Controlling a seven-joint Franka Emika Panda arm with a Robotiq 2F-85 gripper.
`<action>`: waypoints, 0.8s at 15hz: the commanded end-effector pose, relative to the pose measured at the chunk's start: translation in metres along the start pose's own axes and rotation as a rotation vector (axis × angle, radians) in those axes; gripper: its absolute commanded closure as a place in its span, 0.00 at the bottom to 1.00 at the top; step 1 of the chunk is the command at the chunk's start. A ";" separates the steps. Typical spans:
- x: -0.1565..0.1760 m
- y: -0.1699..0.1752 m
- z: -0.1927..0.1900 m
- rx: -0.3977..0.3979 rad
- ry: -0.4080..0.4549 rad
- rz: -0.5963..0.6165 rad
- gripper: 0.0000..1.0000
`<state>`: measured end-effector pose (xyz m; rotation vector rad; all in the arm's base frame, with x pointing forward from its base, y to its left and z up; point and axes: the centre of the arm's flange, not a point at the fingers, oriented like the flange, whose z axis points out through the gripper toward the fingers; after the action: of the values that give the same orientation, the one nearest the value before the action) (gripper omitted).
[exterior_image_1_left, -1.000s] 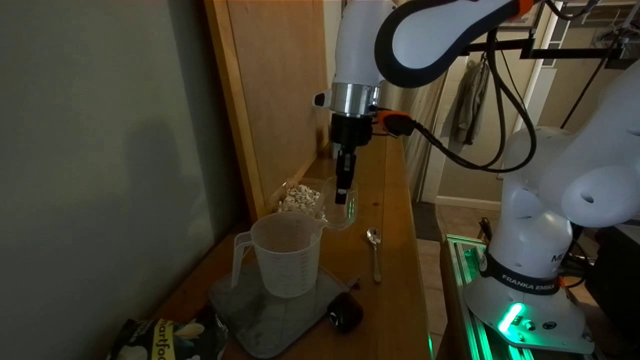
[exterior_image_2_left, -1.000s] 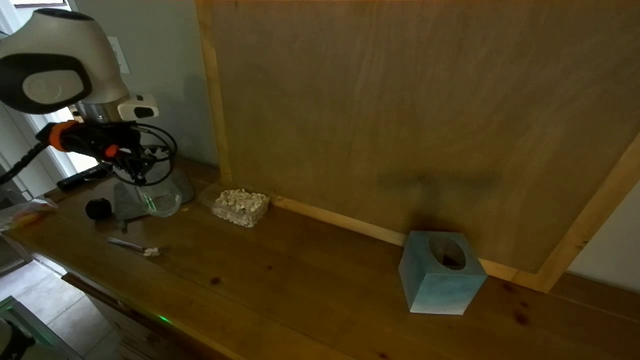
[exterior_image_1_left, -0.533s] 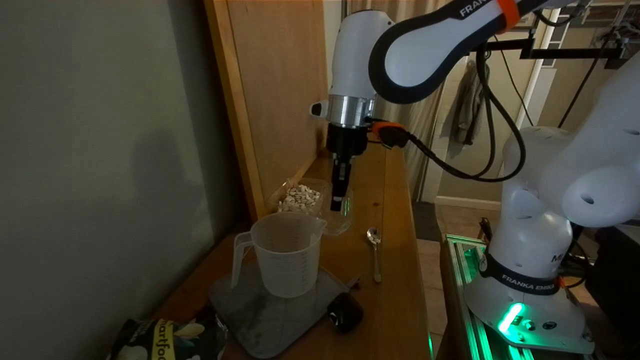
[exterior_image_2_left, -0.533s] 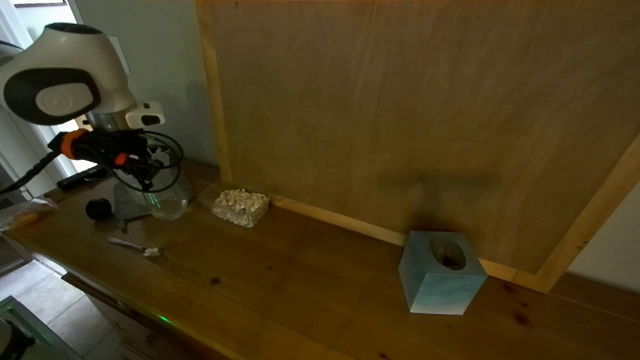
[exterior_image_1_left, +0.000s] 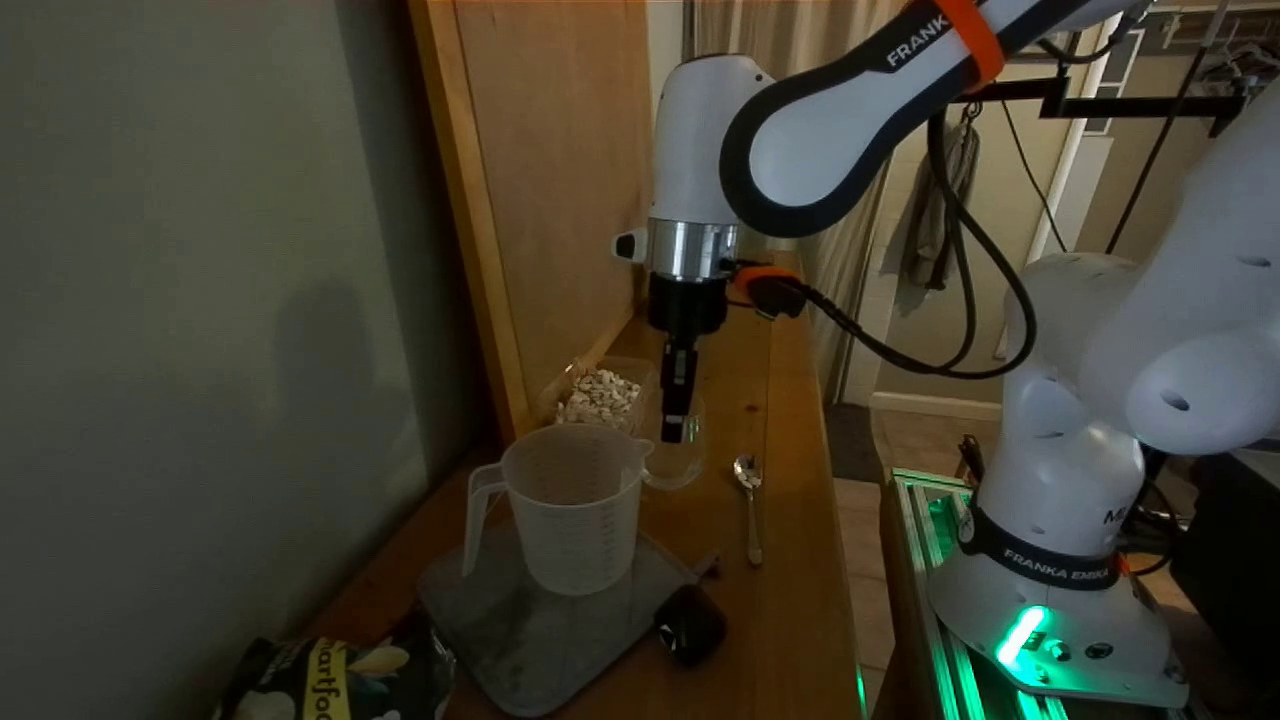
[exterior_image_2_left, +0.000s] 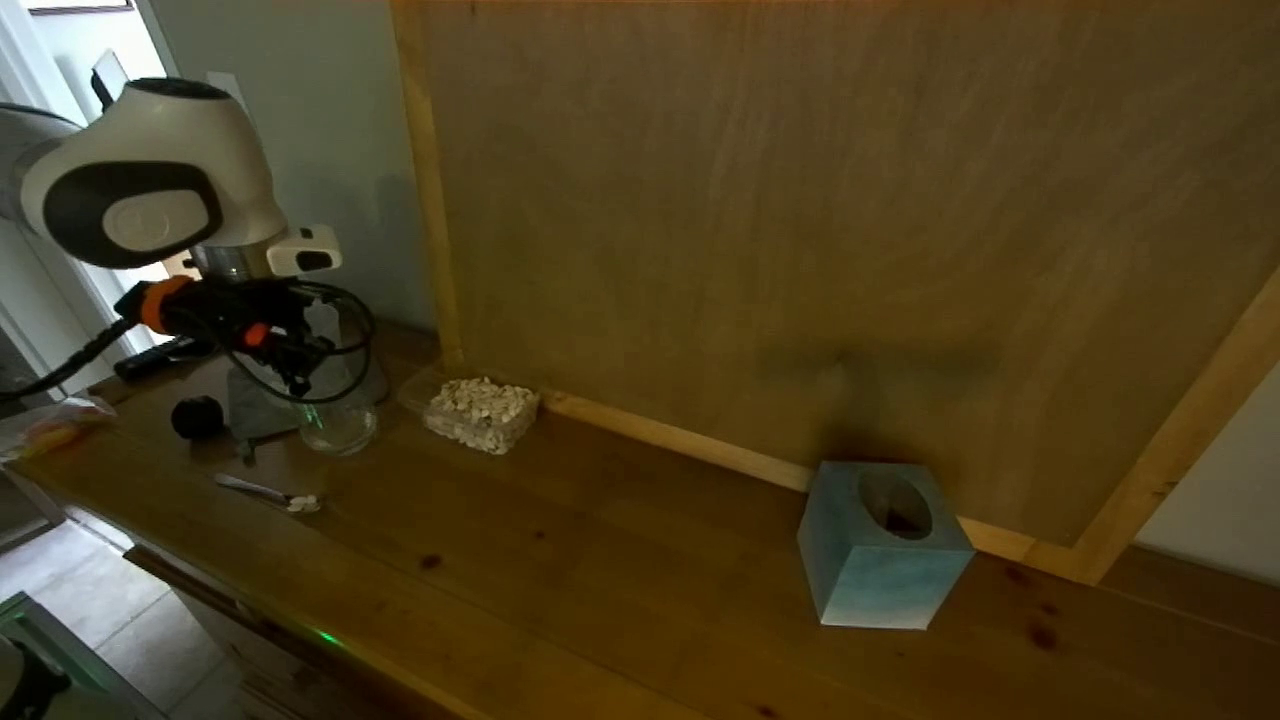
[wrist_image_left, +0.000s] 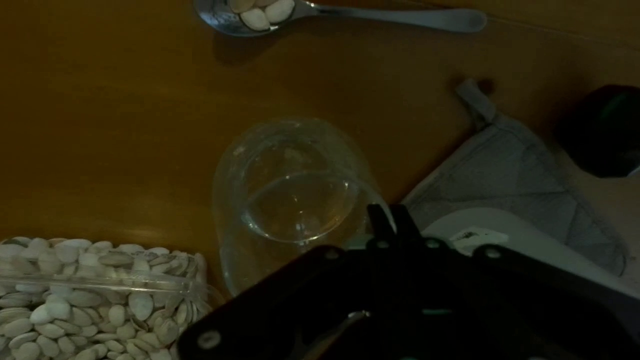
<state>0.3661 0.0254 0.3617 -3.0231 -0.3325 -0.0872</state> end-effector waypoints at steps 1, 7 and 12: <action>-0.009 0.000 0.008 0.011 0.018 -0.007 0.99; -0.008 0.002 0.011 0.012 0.029 0.001 0.99; -0.009 0.004 0.012 0.029 0.033 0.012 0.63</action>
<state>0.3698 0.0218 0.3562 -3.0193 -0.3095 -0.0970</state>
